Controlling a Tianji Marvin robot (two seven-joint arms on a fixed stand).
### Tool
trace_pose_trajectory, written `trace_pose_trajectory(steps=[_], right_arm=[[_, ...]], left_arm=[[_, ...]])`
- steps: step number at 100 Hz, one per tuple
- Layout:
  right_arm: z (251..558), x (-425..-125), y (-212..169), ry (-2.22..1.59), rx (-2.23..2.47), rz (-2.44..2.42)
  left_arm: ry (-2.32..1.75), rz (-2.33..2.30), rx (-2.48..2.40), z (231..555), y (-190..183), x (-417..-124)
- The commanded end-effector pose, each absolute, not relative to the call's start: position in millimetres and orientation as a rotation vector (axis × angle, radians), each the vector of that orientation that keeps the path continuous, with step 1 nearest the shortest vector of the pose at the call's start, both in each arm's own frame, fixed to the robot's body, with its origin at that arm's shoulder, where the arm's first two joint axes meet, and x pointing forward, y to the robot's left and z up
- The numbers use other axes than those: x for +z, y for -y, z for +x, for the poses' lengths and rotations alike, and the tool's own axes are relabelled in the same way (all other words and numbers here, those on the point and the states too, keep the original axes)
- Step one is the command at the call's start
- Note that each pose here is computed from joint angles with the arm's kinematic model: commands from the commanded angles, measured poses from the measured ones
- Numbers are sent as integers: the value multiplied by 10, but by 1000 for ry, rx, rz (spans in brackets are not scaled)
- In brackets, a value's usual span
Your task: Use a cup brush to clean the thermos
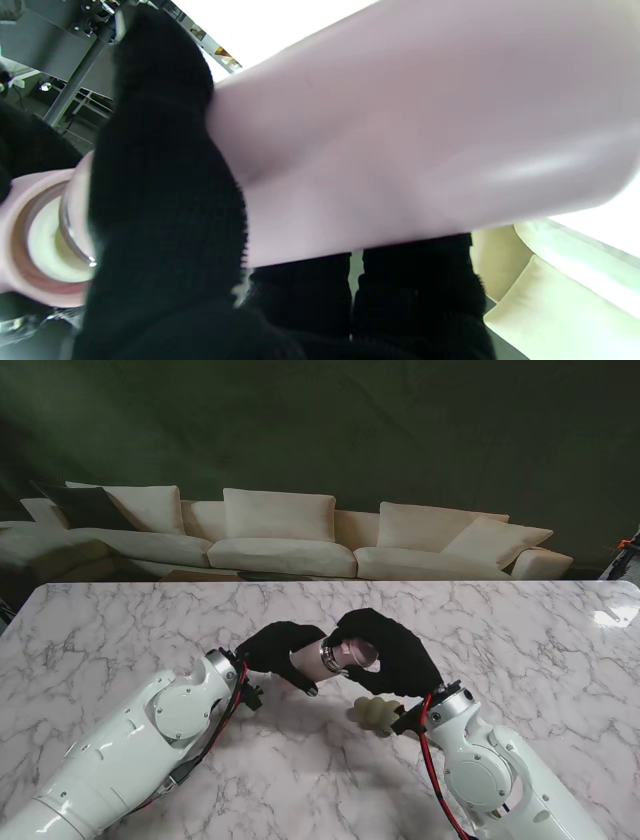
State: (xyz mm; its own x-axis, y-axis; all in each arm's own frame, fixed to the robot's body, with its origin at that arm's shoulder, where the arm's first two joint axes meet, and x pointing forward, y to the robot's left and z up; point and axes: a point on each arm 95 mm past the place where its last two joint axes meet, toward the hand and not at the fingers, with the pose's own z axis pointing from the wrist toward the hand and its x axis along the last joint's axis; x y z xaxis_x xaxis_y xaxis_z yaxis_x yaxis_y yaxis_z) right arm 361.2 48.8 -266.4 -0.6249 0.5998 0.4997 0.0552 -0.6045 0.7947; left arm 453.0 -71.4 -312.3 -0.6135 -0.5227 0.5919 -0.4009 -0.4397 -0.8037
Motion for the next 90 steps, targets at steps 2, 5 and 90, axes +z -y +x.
trace_pose_trajectory(steps=[2,5,90], right_arm=[[3590,-2541,-412,-1164,2279,1081],[3585,-2504,-372,-1163,2274,1065],[4328,-3227,881,-1410,1484,1149]], left_arm=[[-1637,-1330,-2211,4541,725,-3111],[-1641,-1325,-2207,4542,717,-3110],[-1663,-1268,-2194,4461,631,-3117]])
